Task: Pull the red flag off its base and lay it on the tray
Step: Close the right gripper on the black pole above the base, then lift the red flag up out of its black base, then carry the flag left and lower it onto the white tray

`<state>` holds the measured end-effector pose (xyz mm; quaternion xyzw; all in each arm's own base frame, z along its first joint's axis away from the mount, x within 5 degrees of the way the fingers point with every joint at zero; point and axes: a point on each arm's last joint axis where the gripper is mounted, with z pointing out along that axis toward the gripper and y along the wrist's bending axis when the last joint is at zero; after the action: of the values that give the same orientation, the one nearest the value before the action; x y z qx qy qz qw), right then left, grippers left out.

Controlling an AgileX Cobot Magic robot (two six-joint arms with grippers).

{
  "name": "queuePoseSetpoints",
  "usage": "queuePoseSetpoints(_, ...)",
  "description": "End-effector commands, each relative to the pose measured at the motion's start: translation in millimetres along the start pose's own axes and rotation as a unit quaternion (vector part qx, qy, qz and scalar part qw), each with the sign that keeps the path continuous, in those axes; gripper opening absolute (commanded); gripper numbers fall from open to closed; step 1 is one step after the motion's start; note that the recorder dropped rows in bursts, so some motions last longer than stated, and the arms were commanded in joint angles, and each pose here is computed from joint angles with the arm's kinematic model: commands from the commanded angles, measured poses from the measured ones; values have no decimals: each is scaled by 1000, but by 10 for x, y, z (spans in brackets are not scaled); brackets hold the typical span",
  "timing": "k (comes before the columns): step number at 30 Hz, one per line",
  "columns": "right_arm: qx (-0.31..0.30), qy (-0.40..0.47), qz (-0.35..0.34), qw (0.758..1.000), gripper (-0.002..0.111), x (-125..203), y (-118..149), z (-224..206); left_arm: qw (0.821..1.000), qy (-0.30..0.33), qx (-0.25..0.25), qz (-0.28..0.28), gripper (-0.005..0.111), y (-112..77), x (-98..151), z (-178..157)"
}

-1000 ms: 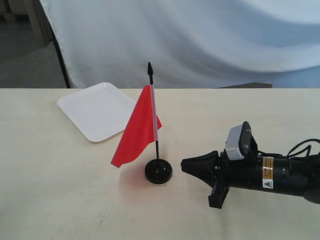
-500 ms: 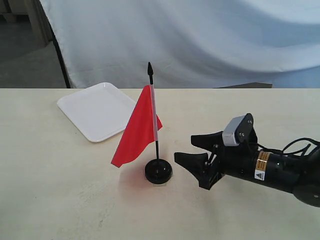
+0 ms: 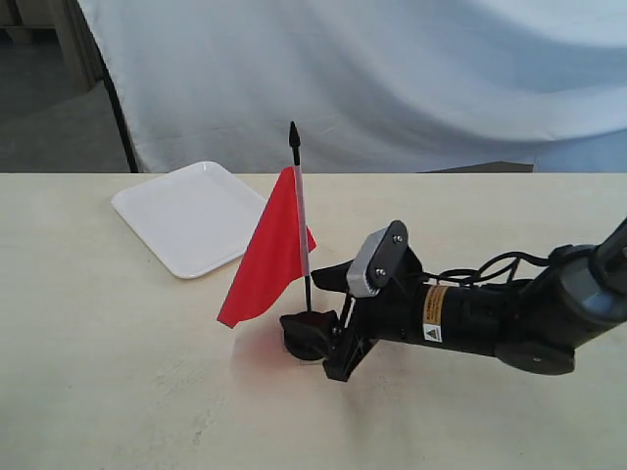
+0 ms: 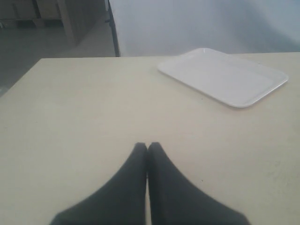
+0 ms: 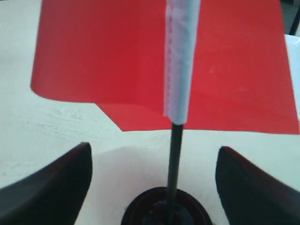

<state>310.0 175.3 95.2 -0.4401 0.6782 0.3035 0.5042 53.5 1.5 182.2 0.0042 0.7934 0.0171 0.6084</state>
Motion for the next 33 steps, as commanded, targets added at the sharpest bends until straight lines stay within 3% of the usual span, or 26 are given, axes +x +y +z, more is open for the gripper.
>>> queuePoseSetpoints(1, 4, 6, 13, 1000, 69, 82, -100, 162, 1000, -3, 0, -2, 0, 0, 0, -1)
queuePoseSetpoints(5, -3, 0, 14, 1000, 65, 121, -127, 222, 1000, -3, 0, -2, 0, 0, 0, -1)
queuePoseSetpoints(8, -7, -9, 12, 1000, 51, 111, -119, 224, 1000, -3, 0, -2, 0, 0, 0, -1)
queuePoseSetpoints(9, -8, -15, 9, 1000, 43, 101, -116, 224, 1000, -3, 0, -2, 0, 0, 0, -1)
queuePoseSetpoints(12, -26, -27, -3, 999, 0, 79, -84, 222, 1000, -3, 0, -2, 0, 0, 0, -1)
queuePoseSetpoints(21, -38, -46, 14, 998, -1, -222, -78, 131, 1000, -3, 0, -2, 0, 0, 0, -1)
queuePoseSetpoints(27, 29, -3, 56, 998, -1, -642, -235, 61, 1000, -3, 0, -2, 0, 0, 0, -1)
queuePoseSetpoints(33, 117, 108, 64, 985, -1, -1032, -374, 397, 1000, -3, 0, -2, 0, 0, 0, -1)
